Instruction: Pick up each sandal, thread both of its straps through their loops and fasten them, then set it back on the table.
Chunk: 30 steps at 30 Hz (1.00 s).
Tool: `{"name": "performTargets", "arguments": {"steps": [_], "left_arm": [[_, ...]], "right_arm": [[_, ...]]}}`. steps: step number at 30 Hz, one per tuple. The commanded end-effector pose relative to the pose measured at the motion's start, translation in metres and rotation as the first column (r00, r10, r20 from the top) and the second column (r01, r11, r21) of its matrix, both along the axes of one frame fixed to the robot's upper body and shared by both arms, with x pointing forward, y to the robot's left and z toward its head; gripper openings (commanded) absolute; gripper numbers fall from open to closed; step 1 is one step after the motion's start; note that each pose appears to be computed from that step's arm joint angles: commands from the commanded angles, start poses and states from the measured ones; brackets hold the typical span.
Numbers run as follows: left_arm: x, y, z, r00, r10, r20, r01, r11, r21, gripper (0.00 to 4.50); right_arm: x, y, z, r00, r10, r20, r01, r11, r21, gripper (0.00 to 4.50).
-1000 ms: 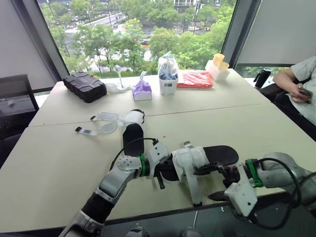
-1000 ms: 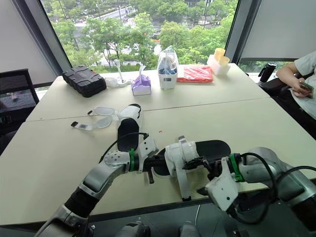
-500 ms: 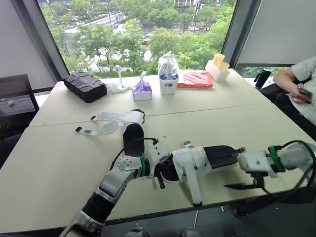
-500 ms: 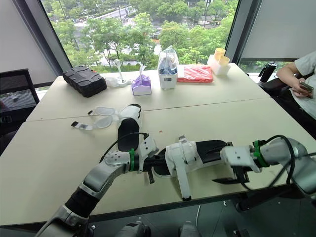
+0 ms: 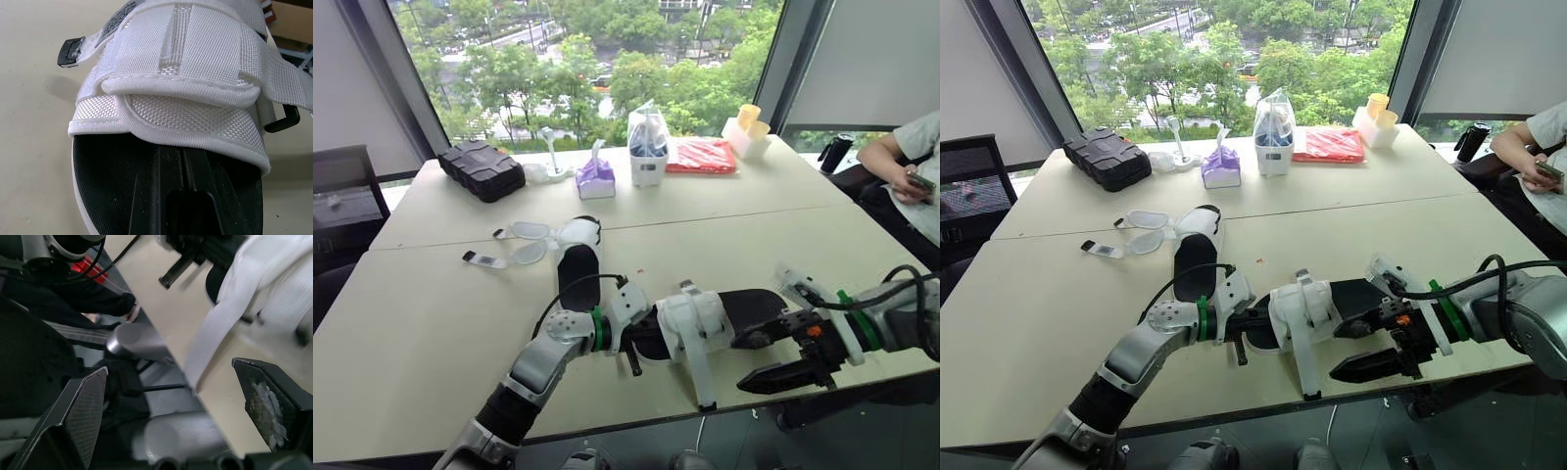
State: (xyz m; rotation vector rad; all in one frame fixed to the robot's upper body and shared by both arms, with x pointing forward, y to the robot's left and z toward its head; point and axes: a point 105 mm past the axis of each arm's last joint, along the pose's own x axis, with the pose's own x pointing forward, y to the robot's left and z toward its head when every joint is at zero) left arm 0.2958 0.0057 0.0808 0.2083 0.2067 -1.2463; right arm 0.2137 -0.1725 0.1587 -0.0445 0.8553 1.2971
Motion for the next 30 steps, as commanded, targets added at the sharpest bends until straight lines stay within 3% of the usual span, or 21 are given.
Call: {"name": "performTargets", "arguments": {"steps": [1,12,22,25,30], "left_arm": [[-0.003,0.007,-0.022,0.997,0.025,-0.068,-0.021,0.998,0.061,0.0],[-0.006,0.008,-0.021,0.997,0.038,-0.074,-0.033,0.998,0.058,0.0],[-0.006,0.009,-0.021,0.997,0.041,-0.068,-0.037,0.997,0.064,0.0],[-0.006,0.008,-0.021,0.997,0.042,-0.067,-0.038,0.997,0.064,0.0],[-0.006,0.009,-0.021,0.997,0.045,-0.066,-0.04,0.997,0.065,0.0]], "right_arm": [[-0.009,0.011,-0.001,0.999,0.0,-0.042,0.001,0.999,0.041,4.43],[0.006,0.026,-0.043,0.986,-0.136,-0.093,0.141,0.989,0.052,4.43],[0.011,0.049,-0.042,0.981,-0.126,-0.148,0.145,0.981,0.126,4.43],[0.008,0.052,-0.044,0.981,-0.117,-0.158,0.138,0.982,0.127,3.24],[0.001,0.052,-0.047,0.98,-0.102,-0.173,0.123,0.985,0.118,0.59]]}}
